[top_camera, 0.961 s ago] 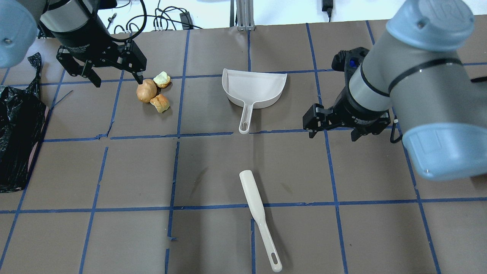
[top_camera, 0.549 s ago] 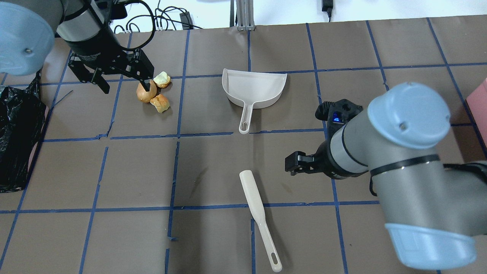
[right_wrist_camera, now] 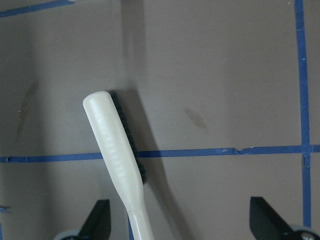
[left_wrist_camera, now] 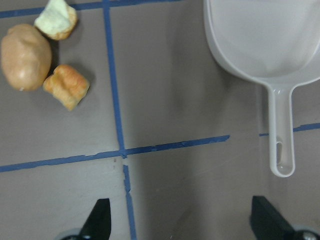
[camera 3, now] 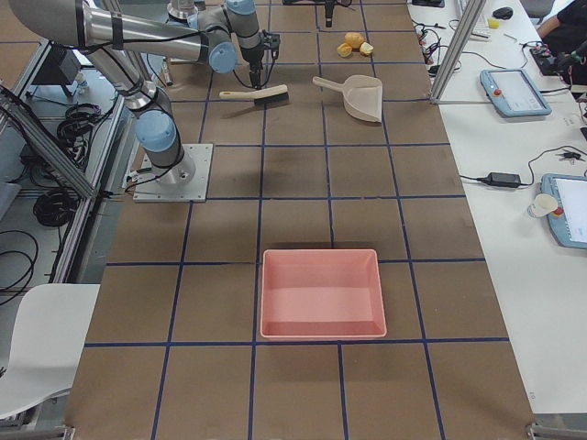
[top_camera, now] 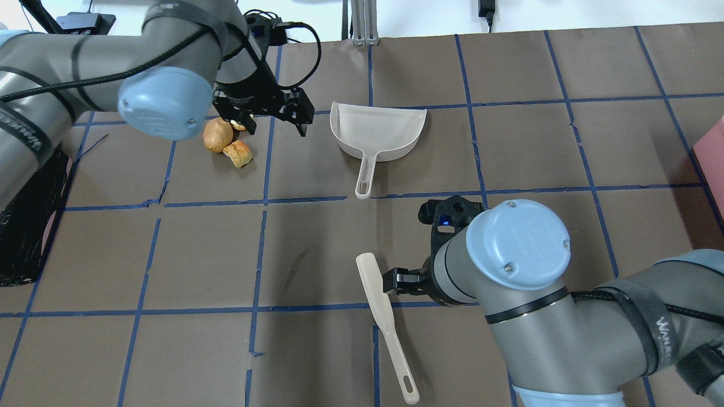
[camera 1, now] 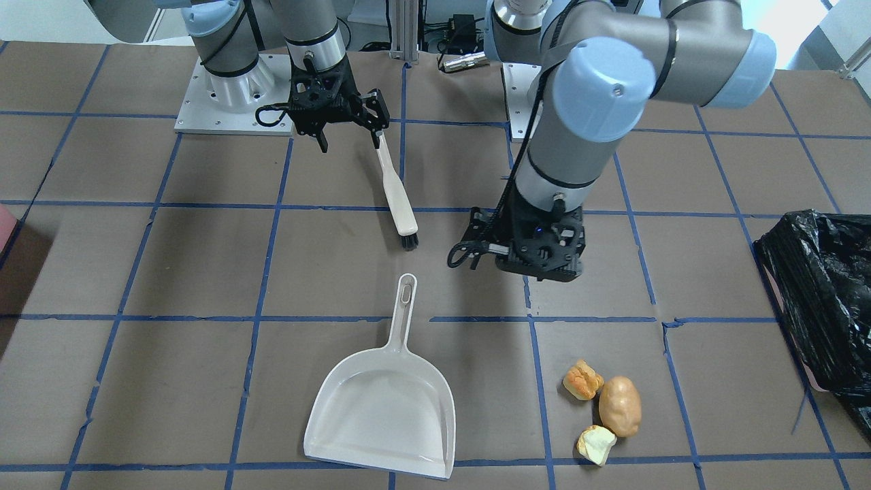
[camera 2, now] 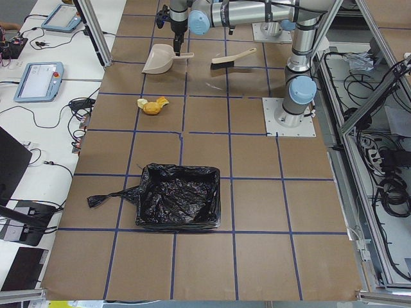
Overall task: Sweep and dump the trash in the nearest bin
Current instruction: 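Grasp the dustpan handle with the left gripper while the right gripper grasps the brush handle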
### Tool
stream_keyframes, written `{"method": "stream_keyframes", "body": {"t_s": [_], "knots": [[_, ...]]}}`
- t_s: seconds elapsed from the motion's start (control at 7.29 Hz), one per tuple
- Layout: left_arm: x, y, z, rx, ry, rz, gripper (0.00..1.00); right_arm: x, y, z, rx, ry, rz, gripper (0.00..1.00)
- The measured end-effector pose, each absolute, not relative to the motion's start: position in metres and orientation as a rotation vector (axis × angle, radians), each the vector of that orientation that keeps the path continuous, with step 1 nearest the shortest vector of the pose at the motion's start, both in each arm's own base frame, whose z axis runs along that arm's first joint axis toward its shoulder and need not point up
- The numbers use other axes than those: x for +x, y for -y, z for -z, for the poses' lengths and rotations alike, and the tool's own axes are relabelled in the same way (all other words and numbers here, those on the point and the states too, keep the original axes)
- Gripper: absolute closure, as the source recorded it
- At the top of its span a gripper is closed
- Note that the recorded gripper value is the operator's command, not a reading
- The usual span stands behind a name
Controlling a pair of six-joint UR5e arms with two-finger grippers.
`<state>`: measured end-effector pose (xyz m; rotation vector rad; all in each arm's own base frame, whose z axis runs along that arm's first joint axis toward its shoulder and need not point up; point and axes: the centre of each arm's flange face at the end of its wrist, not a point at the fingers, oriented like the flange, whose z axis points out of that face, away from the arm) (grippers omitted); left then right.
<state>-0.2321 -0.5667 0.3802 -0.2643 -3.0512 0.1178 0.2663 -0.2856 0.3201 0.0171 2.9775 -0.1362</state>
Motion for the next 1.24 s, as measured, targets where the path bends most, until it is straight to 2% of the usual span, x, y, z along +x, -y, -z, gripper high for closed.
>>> {"method": "stream_keyframes", "body": {"t_s": [0.41,1.24], "knots": [[-0.299,0.568,-0.327,-0.391,3.033,-0.126,0.00,0.283,0.255,-0.288,-0.092,-3.006,0.078,0.00],[-0.359,0.543,-0.252,-0.370,3.028,-0.116,0.00,0.298,0.234,-0.260,-0.186,-2.988,0.122,0.01]]}}
